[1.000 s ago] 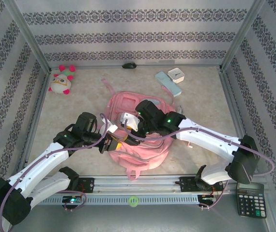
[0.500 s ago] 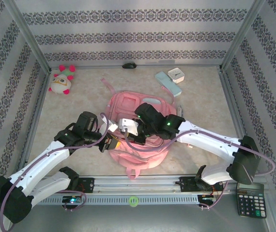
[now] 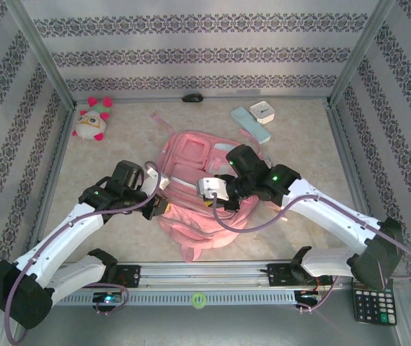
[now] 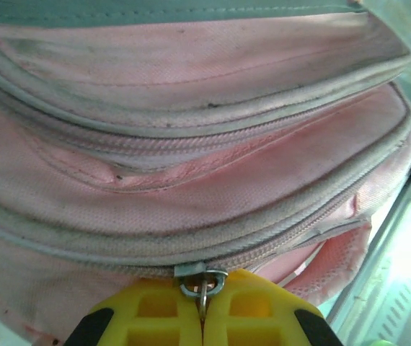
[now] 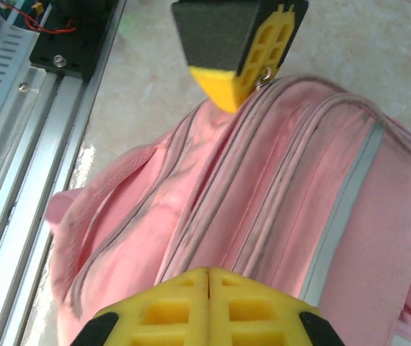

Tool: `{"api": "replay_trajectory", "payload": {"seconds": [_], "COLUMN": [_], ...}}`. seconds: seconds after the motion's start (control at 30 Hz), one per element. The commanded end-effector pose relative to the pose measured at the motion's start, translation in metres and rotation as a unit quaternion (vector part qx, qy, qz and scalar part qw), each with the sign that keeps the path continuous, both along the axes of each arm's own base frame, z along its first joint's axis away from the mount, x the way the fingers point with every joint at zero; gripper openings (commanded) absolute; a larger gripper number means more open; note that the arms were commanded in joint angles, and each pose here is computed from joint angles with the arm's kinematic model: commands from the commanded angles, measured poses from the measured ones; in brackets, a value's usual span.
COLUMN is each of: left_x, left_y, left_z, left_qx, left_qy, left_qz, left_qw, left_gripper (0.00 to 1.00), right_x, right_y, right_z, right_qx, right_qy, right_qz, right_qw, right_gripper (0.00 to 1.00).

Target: Pack the student bag

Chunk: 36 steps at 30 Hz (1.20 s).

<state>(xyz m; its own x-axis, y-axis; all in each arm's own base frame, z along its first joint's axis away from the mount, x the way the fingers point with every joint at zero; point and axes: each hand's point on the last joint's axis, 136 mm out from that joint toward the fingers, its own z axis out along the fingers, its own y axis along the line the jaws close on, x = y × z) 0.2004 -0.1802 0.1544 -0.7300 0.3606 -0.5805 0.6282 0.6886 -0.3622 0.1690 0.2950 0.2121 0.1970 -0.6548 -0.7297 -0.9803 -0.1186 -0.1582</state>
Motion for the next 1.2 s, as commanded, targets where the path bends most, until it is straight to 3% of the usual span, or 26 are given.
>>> {"api": "replay_trajectory", "payload": {"seconds": [0.0,0.03,0.13,0.2,0.33,0.57,0.7,0.77,0.83,0.9,1.03,1.17], "left_x": [0.003,-0.002,-0.019,-0.02,-0.023,-0.036,-0.039,-0.04,-0.037,-0.028,-0.013,-0.003], "left_y": [0.0,-0.006,-0.029,-0.038,-0.044,-0.047,-0.046,-0.047,-0.046,-0.04,-0.016,-0.005], "left_z": [0.023,0.025,0.04,0.047,0.056,0.058,0.055,0.055,0.052,0.047,0.032,0.029], "left_qx": [0.0,-0.016,-0.102,-0.14,-0.167,-0.179,-0.173,-0.171,-0.158,-0.126,-0.023,0.027], "left_qy": [-0.022,-0.012,0.015,0.022,0.016,0.025,0.023,0.021,0.019,0.011,-0.006,-0.011], "left_qz": [-0.02,-0.034,-0.081,-0.087,-0.103,-0.131,-0.137,-0.142,-0.136,-0.115,-0.078,-0.065], "left_qw": [1.0,0.999,0.991,0.986,0.98,0.975,0.975,0.975,0.978,0.985,0.997,0.997], "left_gripper": [0.0,0.0,0.0,0.0,0.0,0.0,0.0,0.0,0.0,0.0,0.02,0.03], "right_x": [-0.009,-0.007,-0.006,-0.008,0.008,0.029,0.03,0.031,0.035,0.03,0.014,0.008], "right_y": [-0.002,0.0,0.012,0.02,0.032,0.044,0.048,0.049,0.047,0.043,0.026,0.01], "right_z": [0.015,0.016,0.012,0.006,0.001,-0.003,-0.003,-0.003,-0.003,-0.003,-0.005,-0.006], "right_qx": [0.012,0.014,0.02,0.016,0.03,0.027,0.032,0.031,0.028,0.02,0.012,-0.002], "right_qy": [-0.002,-0.001,-0.009,-0.017,-0.035,-0.052,-0.042,-0.042,-0.048,-0.053,-0.053,-0.051], "right_qz": [0.018,0.004,-0.038,-0.059,-0.117,-0.142,-0.141,-0.143,-0.15,-0.135,-0.093,-0.075], "right_qw": [1.0,1.0,0.999,0.998,0.992,0.988,0.989,0.988,0.987,0.989,0.994,0.996], "right_gripper": [0.0,0.04,0.37,0.5,0.57,0.55,0.49,0.39,0.15,0.0,0.0,0.0]}}
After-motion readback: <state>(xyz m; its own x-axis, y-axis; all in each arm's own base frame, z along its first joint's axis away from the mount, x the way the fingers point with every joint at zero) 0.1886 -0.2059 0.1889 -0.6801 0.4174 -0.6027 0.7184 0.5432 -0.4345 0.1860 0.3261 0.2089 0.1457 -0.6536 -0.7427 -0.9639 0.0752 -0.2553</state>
